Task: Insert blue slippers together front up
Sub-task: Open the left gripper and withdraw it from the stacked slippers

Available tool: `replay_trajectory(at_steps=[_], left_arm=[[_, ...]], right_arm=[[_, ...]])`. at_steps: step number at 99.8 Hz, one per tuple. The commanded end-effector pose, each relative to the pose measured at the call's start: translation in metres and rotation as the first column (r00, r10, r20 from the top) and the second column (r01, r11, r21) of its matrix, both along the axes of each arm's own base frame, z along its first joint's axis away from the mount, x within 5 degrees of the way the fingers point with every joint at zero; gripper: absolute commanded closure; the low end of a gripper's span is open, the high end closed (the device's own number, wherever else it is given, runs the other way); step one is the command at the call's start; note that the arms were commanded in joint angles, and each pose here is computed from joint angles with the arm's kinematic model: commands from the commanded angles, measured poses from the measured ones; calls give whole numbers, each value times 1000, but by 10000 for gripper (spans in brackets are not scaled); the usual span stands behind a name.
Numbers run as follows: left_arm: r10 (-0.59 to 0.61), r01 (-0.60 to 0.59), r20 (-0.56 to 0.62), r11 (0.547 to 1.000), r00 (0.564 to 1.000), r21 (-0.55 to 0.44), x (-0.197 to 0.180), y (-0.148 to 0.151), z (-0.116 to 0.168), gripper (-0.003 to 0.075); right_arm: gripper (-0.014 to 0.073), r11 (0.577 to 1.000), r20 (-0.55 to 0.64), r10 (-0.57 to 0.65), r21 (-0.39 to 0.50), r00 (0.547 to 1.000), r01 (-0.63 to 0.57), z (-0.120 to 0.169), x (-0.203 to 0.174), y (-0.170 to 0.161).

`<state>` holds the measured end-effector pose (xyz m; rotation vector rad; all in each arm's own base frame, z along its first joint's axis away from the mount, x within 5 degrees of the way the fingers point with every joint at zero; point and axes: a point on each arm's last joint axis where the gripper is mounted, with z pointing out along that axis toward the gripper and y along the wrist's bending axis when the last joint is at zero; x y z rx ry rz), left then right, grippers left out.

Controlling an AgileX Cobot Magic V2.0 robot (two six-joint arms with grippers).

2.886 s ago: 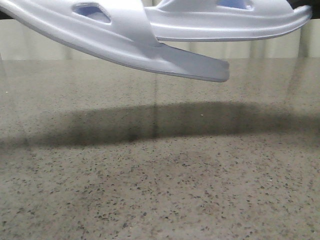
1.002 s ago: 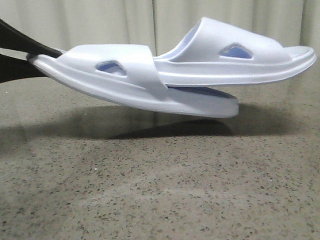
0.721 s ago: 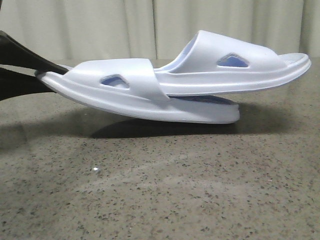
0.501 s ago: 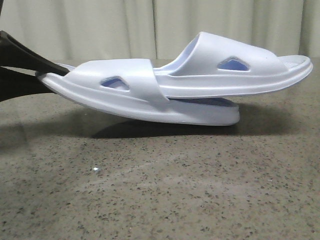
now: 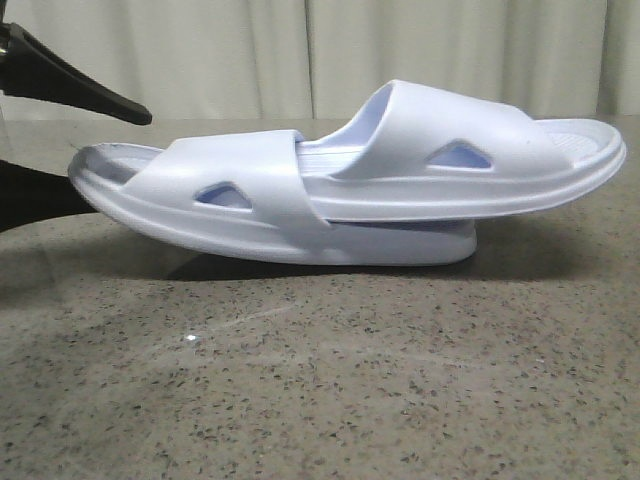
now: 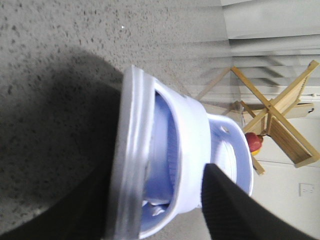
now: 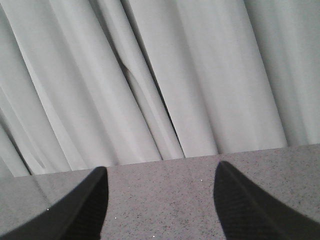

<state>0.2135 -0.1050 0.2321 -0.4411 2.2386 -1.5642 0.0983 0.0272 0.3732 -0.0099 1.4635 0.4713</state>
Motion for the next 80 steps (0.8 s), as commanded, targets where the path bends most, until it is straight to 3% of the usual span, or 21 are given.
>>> replay_trajectory(at_steps=[1, 26, 56, 80], left_arm=[[7, -3, 71, 999, 997, -49, 3, -3, 16, 315], [50, -59, 137, 996, 989, 64, 9, 3, 10, 315], [67, -138, 289, 963, 955, 233, 21, 12, 11, 316], [48, -220, 496, 930, 867, 294, 21, 30, 40, 316]], right_arm=[[202, 1000, 30, -12, -10, 999, 12, 9, -1, -1], [202, 1000, 28, -3, -12, 1000, 4, 8, -1, 0], [202, 1000, 28, -3, -12, 1000, 4, 8, -1, 0], [202, 998, 36, -27, -48, 999, 29, 8, -1, -2]])
